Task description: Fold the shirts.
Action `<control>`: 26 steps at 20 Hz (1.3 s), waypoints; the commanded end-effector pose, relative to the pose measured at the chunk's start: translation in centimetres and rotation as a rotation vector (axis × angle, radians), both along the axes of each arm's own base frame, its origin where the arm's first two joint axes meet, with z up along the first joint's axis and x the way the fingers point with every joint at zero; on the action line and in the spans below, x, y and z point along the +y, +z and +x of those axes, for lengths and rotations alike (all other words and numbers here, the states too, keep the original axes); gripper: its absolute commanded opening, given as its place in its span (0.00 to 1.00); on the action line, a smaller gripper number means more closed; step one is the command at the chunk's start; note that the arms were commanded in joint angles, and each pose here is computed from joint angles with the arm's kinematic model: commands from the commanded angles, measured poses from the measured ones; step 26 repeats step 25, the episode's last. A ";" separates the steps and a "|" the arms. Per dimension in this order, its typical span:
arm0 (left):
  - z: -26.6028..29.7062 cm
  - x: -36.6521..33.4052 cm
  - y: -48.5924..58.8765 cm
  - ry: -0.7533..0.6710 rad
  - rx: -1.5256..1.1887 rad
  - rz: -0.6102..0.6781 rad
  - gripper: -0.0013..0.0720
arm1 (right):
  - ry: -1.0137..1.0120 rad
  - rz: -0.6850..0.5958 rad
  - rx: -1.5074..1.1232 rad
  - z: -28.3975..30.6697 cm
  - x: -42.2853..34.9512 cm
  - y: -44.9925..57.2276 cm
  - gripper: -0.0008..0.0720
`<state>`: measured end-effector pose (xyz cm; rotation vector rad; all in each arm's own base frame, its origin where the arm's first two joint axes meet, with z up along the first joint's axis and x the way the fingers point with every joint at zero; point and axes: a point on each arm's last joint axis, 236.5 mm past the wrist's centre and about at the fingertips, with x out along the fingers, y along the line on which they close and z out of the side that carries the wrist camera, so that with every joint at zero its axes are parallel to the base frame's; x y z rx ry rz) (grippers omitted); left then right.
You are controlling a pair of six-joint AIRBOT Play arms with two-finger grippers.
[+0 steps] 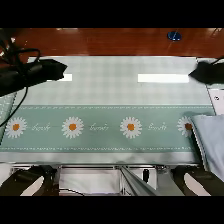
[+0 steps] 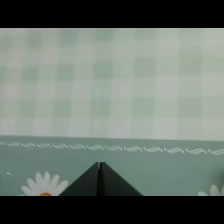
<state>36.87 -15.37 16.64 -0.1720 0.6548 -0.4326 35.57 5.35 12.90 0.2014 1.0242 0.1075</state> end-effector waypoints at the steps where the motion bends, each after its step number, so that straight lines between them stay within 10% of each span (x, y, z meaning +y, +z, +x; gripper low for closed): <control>1: -0.3 3.2 -6.3 -0.024 0.093 0.257 0.04 | 0.044 -0.313 0.161 -0.5 0.7 -8.7 0.05; 26: -0.5 3.7 -6.9 -0.028 0.114 0.289 0.04 | 0.048 -0.331 0.237 -0.9 0.6 -10.7 0.05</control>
